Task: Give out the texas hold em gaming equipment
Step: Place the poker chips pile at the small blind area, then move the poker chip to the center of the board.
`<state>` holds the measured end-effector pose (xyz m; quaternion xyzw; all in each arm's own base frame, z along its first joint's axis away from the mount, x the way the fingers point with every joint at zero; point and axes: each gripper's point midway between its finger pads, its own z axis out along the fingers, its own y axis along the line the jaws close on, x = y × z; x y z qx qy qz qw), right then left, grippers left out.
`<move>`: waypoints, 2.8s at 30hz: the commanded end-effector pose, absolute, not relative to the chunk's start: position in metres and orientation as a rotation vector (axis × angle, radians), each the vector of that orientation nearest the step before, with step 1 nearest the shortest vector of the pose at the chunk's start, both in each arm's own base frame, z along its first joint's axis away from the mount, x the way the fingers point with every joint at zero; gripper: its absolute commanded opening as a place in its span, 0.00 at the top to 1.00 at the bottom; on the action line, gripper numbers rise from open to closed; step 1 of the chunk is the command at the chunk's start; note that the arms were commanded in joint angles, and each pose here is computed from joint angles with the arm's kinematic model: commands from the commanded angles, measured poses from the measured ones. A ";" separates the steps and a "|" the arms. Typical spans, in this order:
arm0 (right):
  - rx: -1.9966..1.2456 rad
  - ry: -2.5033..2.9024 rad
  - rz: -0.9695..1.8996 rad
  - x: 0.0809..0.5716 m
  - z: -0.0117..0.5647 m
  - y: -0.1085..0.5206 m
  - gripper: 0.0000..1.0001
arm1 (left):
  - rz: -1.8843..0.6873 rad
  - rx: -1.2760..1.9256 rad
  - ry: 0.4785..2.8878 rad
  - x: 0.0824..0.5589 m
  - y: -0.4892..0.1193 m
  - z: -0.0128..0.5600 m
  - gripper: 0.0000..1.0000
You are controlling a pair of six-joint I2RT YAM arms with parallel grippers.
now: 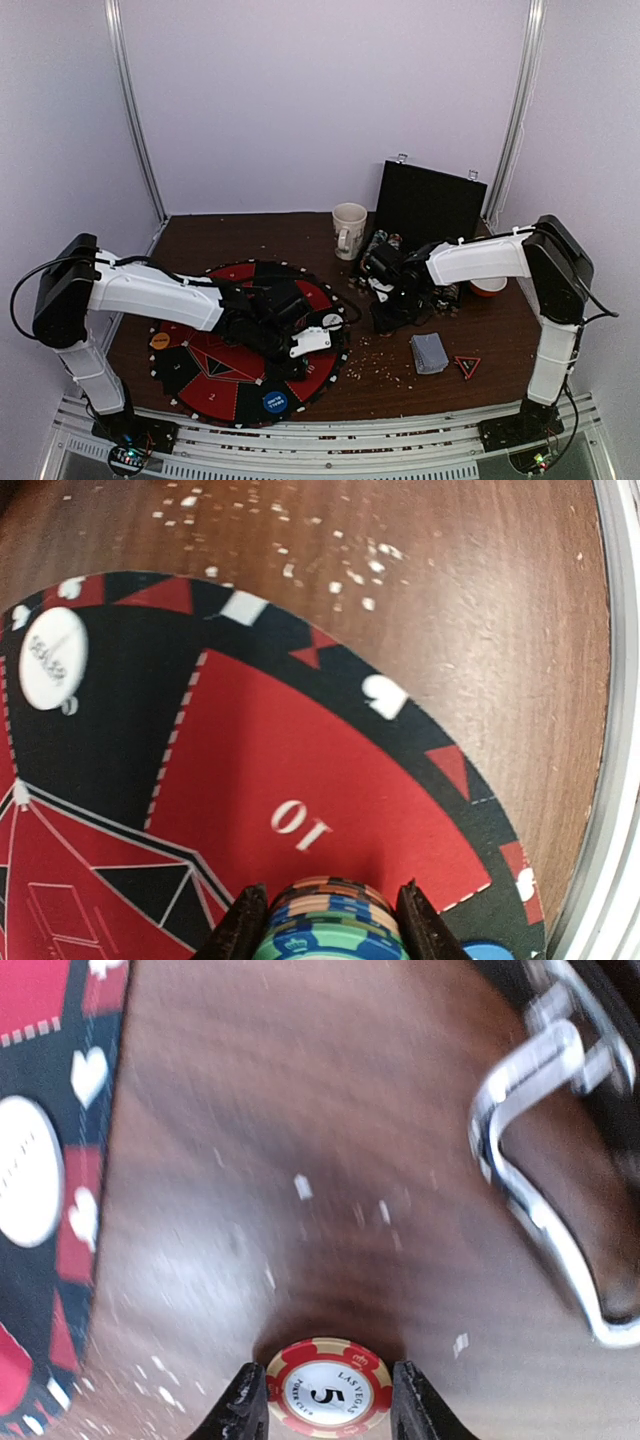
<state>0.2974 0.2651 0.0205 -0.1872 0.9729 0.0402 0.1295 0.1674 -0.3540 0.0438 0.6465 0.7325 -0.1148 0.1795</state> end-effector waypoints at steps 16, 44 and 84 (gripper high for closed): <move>-0.599 2.850 0.133 0.263 0.028 0.258 0.59 | -0.315 1.951 2.007 0.150 -0.367 0.028 0.88; -0.666 2.942 -0.068 0.258 -0.002 0.240 0.47 | -0.438 1.859 1.832 0.152 -0.383 0.087 0.14; -1.015 2.939 0.430 0.170 0.015 0.306 0.62 | -0.418 1.417 1.910 0.227 -0.316 0.149 0.13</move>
